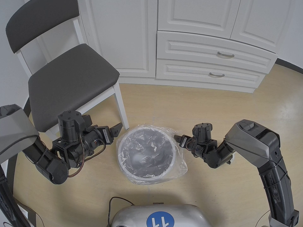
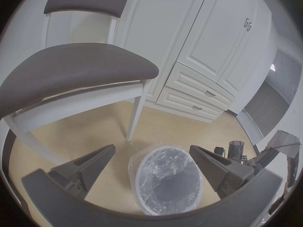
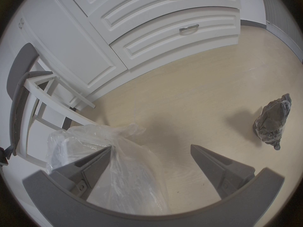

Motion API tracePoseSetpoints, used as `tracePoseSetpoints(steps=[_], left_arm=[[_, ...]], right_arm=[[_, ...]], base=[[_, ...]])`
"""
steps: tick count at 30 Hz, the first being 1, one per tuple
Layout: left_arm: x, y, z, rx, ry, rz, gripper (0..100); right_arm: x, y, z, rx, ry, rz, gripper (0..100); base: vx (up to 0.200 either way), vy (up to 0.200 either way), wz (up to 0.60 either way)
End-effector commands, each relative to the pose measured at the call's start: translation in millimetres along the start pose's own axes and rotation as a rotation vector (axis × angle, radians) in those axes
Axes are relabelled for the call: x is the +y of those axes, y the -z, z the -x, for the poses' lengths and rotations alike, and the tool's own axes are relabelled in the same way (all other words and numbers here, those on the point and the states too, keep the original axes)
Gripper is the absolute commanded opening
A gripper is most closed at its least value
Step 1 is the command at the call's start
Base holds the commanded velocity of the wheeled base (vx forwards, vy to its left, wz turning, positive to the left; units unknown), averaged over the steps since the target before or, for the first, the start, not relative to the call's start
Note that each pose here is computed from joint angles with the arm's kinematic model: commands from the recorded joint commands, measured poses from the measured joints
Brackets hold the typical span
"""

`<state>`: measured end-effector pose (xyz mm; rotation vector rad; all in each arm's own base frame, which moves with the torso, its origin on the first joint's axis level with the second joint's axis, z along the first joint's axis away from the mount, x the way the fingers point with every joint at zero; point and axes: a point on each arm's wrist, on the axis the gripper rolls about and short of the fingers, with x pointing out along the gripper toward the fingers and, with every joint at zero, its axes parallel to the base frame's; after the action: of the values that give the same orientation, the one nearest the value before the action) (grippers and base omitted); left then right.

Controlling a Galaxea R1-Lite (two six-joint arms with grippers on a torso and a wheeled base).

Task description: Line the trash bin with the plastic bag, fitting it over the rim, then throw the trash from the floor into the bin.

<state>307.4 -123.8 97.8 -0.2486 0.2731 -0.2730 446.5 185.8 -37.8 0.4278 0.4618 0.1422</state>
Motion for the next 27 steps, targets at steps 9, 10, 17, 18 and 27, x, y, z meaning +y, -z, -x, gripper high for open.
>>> tracePoseSetpoints(steps=[9,10,17,18,27], left_arm=[[0,3,-2,0.01,-0.001,0.0,100],[0,3,-2,0.011,-0.001,-0.001,100],[0,3,-1,0.01,-0.001,0.0,100],[0,2,-1,0.008,0.0,0.0,100],[0,2,0,0.007,0.002,-0.001,100]], right_arm=[[-13,18,-11,0.033,0.018,0.002,100],[-13,18,-10,0.034,0.019,0.003,100],[-12,20,-7,0.04,0.017,0.005,100],[-11,19,-6,0.039,0.017,0.005,100],[-10,-15,17,0.018,0.004,-0.003,100]], base=[[0.0,0.0,0.0],[0.0,0.0,0.0],[0.0,0.0,0.0],[0.0,0.0,0.0],[0.0,0.0,0.0]])
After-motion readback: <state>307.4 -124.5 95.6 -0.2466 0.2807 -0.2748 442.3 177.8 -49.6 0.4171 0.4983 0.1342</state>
